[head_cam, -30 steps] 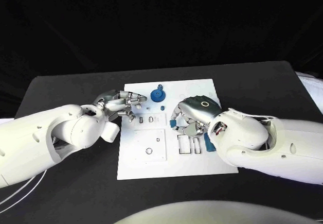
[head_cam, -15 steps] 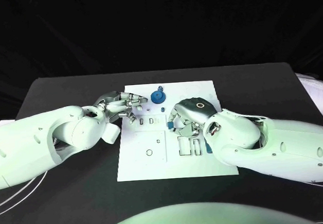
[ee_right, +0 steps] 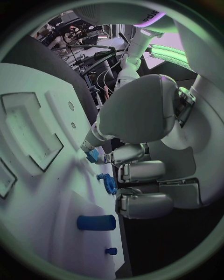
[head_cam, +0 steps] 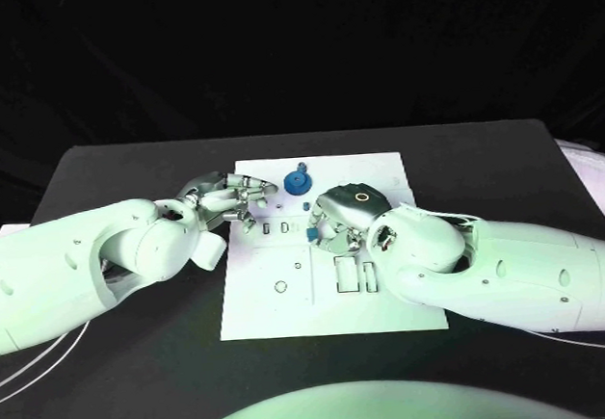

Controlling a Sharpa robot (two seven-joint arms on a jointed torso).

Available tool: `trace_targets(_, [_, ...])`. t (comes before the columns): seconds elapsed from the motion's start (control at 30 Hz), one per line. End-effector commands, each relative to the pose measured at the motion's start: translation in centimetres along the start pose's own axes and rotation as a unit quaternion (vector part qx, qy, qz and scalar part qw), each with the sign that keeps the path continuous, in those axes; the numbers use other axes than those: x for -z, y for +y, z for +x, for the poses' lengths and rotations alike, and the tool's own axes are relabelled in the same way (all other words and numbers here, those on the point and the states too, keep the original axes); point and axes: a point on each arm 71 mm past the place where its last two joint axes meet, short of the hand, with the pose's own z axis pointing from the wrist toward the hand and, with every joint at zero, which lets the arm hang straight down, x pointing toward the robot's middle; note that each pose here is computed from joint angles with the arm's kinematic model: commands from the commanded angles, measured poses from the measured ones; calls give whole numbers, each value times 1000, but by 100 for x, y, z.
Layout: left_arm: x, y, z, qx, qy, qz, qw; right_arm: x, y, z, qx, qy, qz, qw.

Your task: Assemble the parts on the task board

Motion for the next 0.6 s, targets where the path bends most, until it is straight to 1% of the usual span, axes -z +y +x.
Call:
trace_targets(0.03, [-2, -14, 24, -1, 6, 7, 1000, -26, 10, 25, 5, 12, -4, 1000])
trace_targets(0.3, [-2, -14, 23, -1, 5, 7, 1000, -65, -12, 54, 9, 21, 2, 1000])
trace_targets(0.6, [-5, -14, 31, -1, 7, 6, 1000, -113, 26, 80, 7, 26, 0, 1000])
